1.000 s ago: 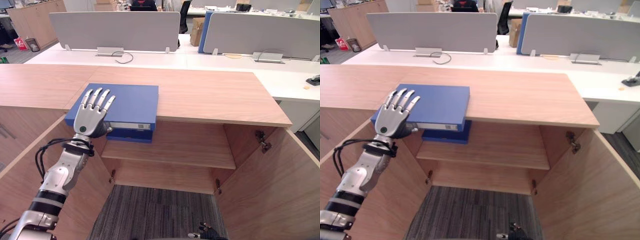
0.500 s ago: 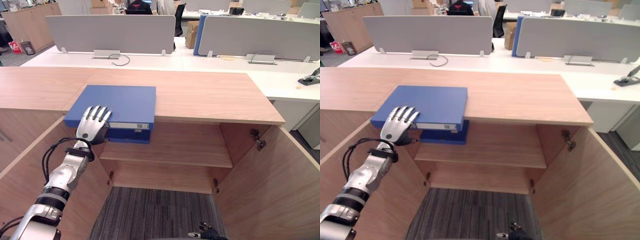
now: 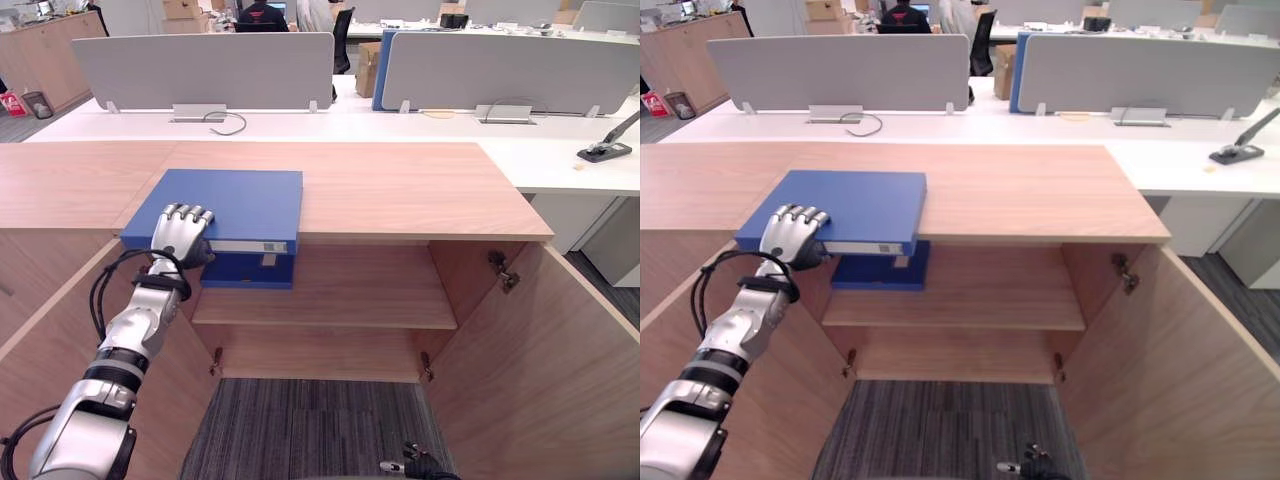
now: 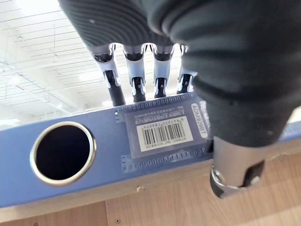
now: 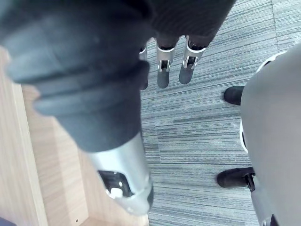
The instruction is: Walk over to the cabinet, pick up the folder, carry it to the office cabinet, place the folder inside the office cabinet, then close the office cabinet door
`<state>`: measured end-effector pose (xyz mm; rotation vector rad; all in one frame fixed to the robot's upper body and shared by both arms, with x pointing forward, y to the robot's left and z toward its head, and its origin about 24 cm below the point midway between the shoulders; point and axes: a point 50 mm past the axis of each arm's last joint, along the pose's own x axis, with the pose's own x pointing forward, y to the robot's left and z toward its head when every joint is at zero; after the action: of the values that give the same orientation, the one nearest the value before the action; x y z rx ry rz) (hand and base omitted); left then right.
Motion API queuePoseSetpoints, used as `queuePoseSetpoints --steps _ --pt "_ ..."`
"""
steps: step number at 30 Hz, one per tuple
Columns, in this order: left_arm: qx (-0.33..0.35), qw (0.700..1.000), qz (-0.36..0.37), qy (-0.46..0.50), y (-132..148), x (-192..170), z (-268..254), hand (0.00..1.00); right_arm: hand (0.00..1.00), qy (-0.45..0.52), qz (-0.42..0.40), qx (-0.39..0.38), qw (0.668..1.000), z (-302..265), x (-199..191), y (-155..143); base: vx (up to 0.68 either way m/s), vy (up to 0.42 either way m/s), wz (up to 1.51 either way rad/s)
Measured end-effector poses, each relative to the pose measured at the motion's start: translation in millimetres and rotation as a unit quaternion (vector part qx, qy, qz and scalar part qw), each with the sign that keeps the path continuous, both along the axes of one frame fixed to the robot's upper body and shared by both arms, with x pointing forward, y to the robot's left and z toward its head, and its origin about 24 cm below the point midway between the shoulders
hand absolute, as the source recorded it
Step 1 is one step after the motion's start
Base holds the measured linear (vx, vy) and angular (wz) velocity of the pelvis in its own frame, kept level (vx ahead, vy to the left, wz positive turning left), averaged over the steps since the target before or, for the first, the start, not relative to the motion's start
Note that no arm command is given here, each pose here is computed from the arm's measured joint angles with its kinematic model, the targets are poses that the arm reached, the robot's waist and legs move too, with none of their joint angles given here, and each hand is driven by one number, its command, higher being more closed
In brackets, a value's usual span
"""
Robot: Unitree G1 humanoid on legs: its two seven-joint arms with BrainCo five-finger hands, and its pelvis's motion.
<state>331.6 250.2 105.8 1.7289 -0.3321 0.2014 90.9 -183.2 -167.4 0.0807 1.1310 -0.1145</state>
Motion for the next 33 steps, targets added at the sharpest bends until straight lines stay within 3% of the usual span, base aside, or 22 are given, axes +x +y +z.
queuePoseSetpoints --steps 12,22,26,33 --pt "0.03 0.999 -0.03 -0.024 -10 5 9 1.0 0.0 -0.005 -0.014 -0.002 1.0 1 2 -4 -0.01 0.005 -0.02" --pt "0.024 1.0 -0.014 -0.008 -8 5 -4 1.0 0.0 -0.004 -0.014 -0.006 1.0 1 2 -5 -0.02 0.004 0.0" --pt "-0.021 0.999 -0.024 -0.036 -23 -6 -7 1.0 0.0 -0.004 -0.013 -0.012 1.0 1 2 -6 -0.02 0.006 0.0" --pt "-0.105 0.981 -0.121 -0.107 -78 -49 2 1.0 0.0 0.001 -0.015 -0.02 1.0 1 0 -9 0.02 0.012 0.09"
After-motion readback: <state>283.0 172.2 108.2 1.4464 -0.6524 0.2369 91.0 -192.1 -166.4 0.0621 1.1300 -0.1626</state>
